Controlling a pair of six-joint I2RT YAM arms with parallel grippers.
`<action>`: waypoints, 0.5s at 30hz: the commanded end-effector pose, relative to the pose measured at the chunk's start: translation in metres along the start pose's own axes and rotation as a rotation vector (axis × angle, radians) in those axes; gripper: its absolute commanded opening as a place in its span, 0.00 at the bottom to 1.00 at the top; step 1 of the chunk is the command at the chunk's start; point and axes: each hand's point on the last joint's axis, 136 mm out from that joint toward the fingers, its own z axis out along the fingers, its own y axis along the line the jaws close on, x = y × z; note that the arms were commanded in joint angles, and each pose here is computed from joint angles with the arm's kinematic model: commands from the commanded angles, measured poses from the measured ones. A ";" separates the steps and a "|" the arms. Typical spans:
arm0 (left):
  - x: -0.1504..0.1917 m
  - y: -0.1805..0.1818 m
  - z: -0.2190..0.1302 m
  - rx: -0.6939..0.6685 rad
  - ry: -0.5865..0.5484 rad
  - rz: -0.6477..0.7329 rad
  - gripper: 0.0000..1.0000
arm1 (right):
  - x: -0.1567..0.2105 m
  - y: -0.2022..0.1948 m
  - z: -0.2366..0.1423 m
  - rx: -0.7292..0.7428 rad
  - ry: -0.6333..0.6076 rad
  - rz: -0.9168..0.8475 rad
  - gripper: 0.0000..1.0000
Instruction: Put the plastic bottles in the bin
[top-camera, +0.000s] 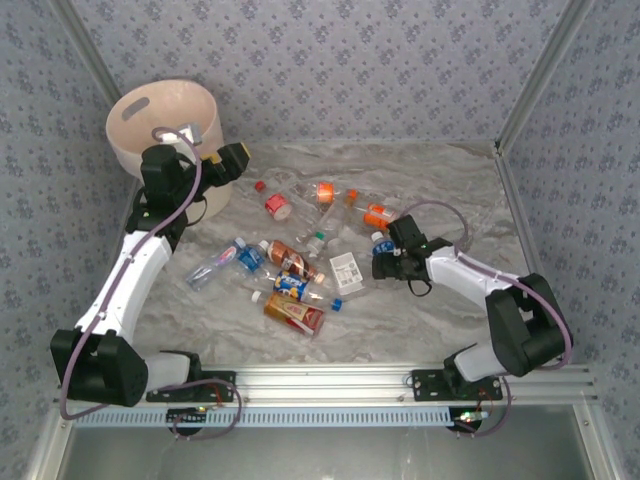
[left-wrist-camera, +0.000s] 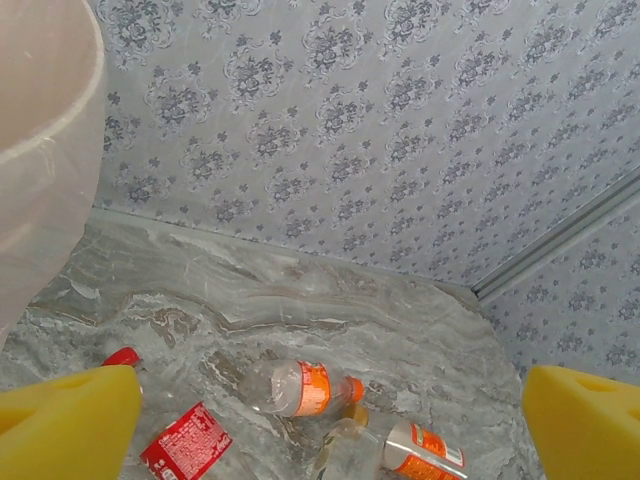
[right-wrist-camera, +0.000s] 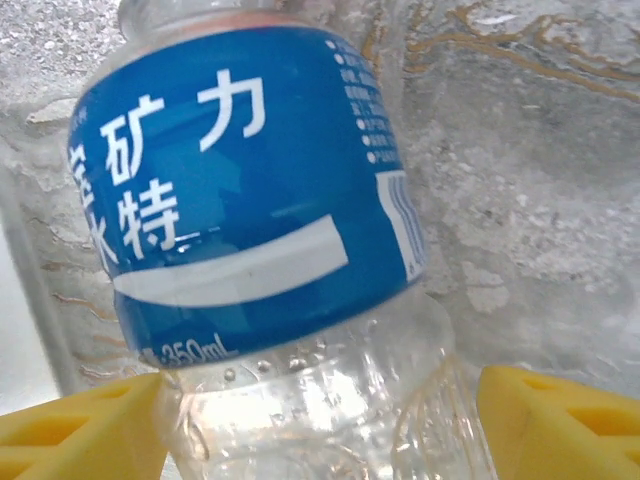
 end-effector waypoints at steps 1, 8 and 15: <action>-0.004 -0.002 -0.003 0.000 -0.025 0.018 0.98 | 0.013 -0.008 0.002 0.044 0.036 0.007 0.86; -0.001 -0.001 0.000 0.003 -0.010 0.015 0.98 | 0.023 -0.015 0.010 0.083 0.054 -0.005 0.83; 0.001 -0.012 0.001 0.049 0.013 0.025 0.98 | 0.012 -0.001 -0.011 0.029 -0.026 -0.070 0.67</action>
